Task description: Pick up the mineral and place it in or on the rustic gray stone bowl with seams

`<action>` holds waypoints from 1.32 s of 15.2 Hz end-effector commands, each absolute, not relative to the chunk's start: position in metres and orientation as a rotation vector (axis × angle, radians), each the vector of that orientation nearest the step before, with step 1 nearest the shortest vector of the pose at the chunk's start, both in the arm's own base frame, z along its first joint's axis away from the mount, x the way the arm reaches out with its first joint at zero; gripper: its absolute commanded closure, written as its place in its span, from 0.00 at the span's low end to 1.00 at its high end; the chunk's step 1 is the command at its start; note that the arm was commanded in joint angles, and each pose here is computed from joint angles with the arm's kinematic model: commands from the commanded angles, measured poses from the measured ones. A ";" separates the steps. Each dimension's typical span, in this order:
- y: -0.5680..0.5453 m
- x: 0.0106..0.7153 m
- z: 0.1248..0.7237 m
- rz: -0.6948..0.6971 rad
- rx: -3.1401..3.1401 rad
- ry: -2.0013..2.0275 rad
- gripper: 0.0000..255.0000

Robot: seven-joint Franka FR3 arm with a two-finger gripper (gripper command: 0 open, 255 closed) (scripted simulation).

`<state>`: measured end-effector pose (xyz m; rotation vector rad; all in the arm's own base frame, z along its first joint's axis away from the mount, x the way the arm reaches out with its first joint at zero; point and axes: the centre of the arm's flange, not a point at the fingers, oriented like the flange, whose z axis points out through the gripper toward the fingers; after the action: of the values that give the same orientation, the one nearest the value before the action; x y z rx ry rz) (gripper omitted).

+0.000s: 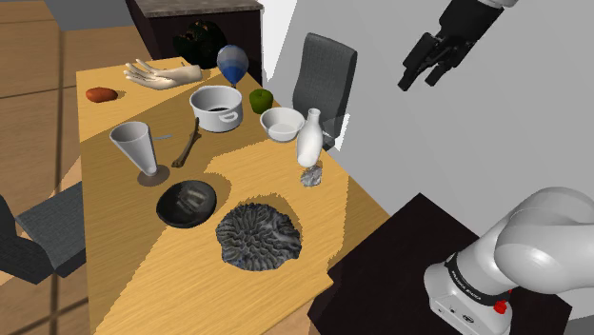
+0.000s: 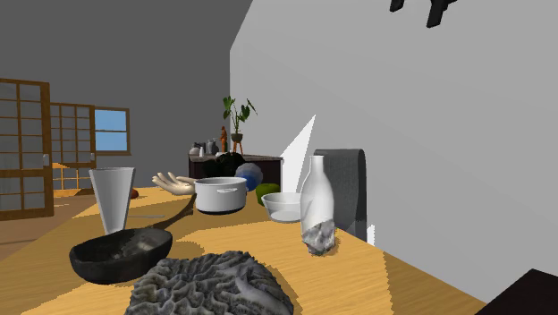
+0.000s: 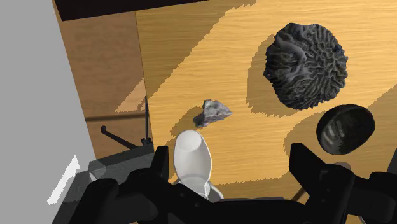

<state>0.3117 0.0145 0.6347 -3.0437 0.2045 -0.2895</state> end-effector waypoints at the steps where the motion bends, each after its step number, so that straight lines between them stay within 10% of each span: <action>1: 0.015 0.312 0.635 -0.289 -3.044 0.204 0.00; 20: -0.009 0.460 0.423 -0.101 -2.921 0.451 0.00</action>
<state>0.4513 -0.0051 0.4348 -2.9288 0.4369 -0.1082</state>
